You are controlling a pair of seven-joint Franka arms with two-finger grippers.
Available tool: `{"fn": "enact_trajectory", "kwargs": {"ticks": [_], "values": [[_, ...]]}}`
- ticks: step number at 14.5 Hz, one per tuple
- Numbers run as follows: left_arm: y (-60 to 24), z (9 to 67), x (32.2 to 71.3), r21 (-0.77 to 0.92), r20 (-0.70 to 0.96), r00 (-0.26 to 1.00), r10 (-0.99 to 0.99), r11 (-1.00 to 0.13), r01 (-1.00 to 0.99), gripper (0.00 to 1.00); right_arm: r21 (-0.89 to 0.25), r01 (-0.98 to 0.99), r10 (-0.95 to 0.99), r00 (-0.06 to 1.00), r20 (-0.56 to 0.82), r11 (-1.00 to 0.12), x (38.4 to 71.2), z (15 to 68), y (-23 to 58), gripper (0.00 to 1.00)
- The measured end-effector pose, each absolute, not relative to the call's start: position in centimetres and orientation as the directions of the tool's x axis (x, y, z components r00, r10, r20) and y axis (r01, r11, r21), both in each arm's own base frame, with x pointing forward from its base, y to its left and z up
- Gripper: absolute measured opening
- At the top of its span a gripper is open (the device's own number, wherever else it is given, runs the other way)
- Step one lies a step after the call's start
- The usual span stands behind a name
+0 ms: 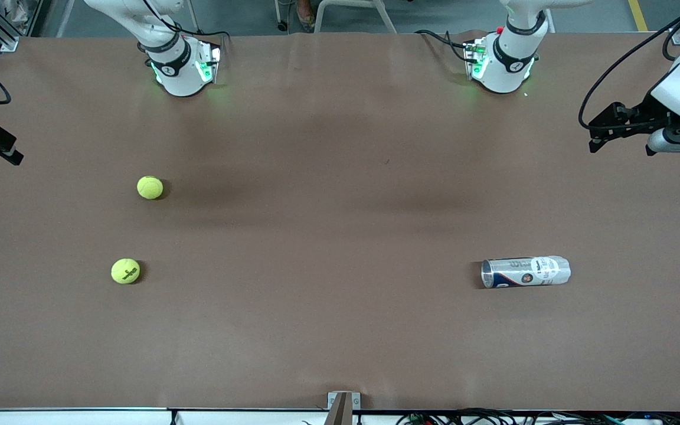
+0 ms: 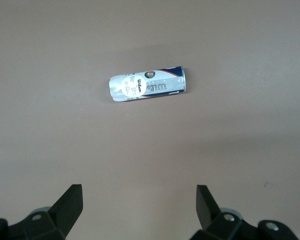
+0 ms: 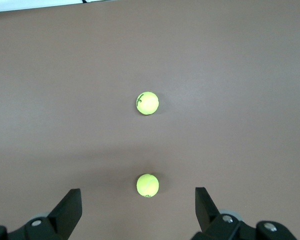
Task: Insert tennis ball vertically with right arm
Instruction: 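Reach the left gripper down to the clear tennis-ball tube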
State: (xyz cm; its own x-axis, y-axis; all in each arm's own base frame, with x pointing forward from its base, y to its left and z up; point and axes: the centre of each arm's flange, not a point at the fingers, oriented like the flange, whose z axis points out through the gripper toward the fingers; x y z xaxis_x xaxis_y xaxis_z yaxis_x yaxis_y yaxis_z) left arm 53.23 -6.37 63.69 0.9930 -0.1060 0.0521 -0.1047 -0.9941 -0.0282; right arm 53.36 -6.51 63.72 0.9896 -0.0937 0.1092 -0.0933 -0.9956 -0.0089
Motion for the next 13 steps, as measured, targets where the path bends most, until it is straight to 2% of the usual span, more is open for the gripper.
{"fn": "enact_trajectory", "kwargs": {"ticks": [7, 13], "values": [[-5.7, 63.7, 53.8, -0.029, 0.054, 0.991, -0.119, -0.993, -0.117, 1.0, 0.017, -0.086, -0.084, 0.991, 0.105, -0.996, 53.5, 63.5, -6.4, 1.0], [-4.6, 58.8, 56.6, -0.018, -0.039, 0.931, -0.364, -0.931, -0.365, 1.0, 0.022, -0.08, -0.078, 0.992, 0.096, -0.997, 53.8, 63.0, -6.1, 1.0]]}}
